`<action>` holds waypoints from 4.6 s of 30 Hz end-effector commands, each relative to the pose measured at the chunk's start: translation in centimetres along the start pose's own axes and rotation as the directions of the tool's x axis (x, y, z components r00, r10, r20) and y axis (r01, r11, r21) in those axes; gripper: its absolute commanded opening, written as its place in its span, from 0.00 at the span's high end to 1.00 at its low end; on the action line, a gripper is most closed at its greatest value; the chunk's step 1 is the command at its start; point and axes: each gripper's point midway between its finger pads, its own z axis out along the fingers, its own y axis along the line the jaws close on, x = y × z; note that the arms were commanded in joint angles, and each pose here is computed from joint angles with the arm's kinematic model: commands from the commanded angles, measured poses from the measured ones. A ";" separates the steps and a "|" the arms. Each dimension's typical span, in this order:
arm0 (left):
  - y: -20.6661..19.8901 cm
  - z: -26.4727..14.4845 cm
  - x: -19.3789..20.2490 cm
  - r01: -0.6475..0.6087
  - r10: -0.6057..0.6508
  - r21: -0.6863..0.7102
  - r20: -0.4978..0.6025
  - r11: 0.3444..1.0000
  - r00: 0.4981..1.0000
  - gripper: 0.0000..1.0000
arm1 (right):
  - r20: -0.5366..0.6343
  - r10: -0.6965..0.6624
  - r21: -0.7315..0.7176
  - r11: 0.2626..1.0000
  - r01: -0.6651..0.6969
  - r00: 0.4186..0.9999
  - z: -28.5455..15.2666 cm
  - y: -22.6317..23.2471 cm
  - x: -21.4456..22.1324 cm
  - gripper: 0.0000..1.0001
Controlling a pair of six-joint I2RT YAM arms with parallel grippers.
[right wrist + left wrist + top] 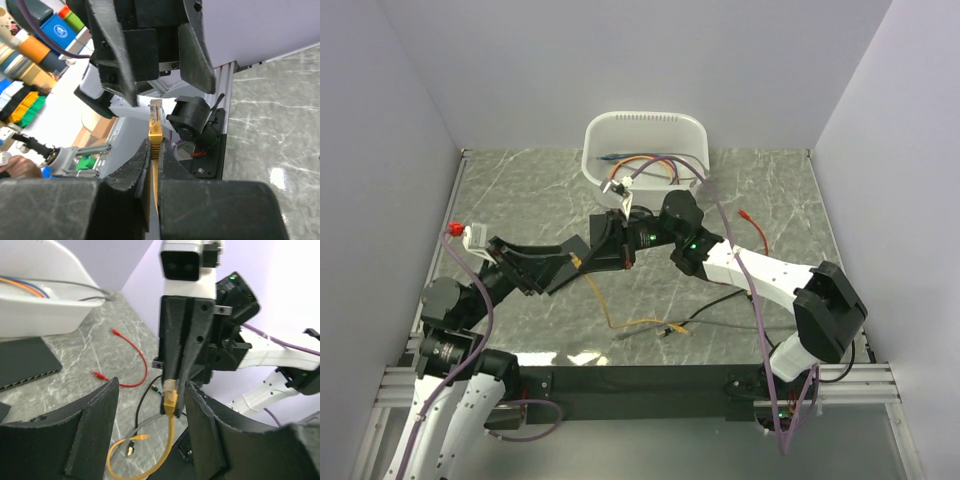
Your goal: Insert the plug into the switch port
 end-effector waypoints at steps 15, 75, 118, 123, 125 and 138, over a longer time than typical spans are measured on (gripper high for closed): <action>4.6 0.3 -2.2 0.154 -0.137 -0.334 0.075 0.930 0.988 0.43 | 0.020 -0.284 0.825 0.546 0.145 0.959 -1.8 -6.3 -4.6 1.00; 5.1 2.6 1.1 0.122 -0.120 -0.137 0.020 0.983 0.993 0.99 | 0.138 -0.215 0.480 0.868 0.124 0.967 -5.7 -0.5 -4.8 0.40; -0.9 0.3 1.3 0.081 -0.104 0.235 0.088 0.969 0.991 1.00 | 0.069 -0.084 0.198 0.978 0.069 0.994 1.3 -0.8 -1.9 0.67; -0.7 0.3 1.2 0.076 -0.099 0.223 0.095 0.972 0.991 1.00 | 0.080 -0.087 0.210 0.975 0.069 0.993 1.3 -1.0 -1.9 0.69; -0.6 0.3 1.2 0.080 -0.104 0.219 0.098 0.972 0.990 1.00 | 0.072 -0.079 0.200 0.978 0.063 0.994 1.4 -1.1 -1.6 0.69; -0.2 0.5 0.8 0.097 -0.125 0.208 0.127 0.973 0.984 1.00 | 0.068 -0.066 0.203 0.978 0.051 0.996 1.3 -1.6 -0.9 0.68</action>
